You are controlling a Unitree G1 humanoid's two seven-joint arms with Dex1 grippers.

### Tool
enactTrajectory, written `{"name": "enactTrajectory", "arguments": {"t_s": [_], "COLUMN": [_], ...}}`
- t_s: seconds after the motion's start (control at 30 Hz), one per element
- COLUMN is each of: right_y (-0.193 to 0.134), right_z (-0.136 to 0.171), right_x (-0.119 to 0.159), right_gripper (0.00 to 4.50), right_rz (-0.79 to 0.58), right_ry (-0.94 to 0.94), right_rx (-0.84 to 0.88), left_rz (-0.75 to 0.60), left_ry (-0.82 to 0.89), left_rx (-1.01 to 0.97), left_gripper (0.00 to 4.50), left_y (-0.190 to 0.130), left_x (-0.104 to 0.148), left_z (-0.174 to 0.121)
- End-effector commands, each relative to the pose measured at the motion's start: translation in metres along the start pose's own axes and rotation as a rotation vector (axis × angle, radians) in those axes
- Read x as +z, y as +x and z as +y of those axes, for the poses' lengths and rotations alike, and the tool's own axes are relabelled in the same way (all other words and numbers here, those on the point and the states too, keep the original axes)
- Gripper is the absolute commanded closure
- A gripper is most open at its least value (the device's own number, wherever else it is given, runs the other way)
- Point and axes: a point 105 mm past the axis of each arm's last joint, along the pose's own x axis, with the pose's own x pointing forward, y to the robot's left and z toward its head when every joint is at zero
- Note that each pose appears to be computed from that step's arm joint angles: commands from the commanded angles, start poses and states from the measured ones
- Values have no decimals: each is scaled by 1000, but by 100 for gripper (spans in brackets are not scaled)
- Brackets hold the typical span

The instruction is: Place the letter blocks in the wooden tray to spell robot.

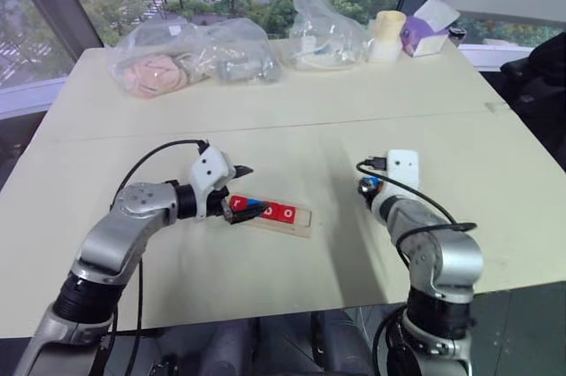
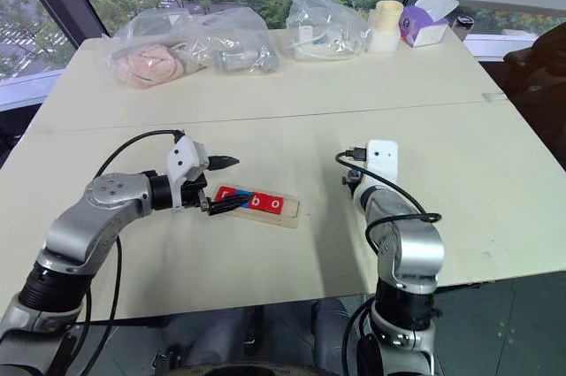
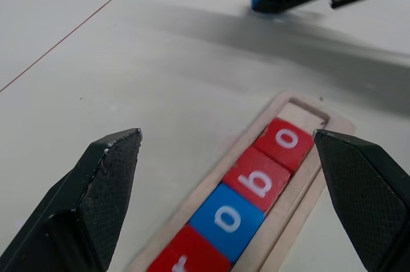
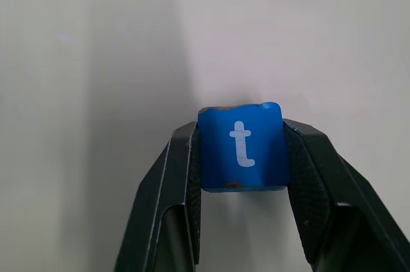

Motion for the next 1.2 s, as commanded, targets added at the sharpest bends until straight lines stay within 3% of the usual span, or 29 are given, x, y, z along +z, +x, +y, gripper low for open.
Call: {"name": "enactTrajectory", "arguments": {"t_s": [0.03,0.23,0.47,0.57,0.67,0.8,0.93,1.03,1.2], "right_y": [-10,-14,-13,-14,-15,-20,-34,-39,-21], "right_z": [9,28,29,19,3,-2,-18,-40,-57], "right_x": [2,-12,-12,11,40,59,49,32,14], "right_gripper": [329,329,8,8,8,8,8,8,8], "right_rz": [-13,43,54,-38,-157,-241,-248,-160,-40], "right_ry": [1,-5,2,92,-21,-224,-498,-629,-851], "right_rx": [23,89,93,95,137,431,726,889,1003], "left_rz": [0,18,19,27,28,12,27,64,89], "left_ry": [62,79,82,83,89,87,83,99,110], "left_rx": [-11,-29,-23,-27,-46,-140,-242,-299,-341], "left_gripper": [0,0,0,0,0,0,0,0,0], "left_y": [3,4,1,-5,-12,-20,-28,-33,-35], "left_x": [4,2,4,4,7,16,20,19,19], "left_z": [0,3,10,11,12,2,-14,-25,-40]}}
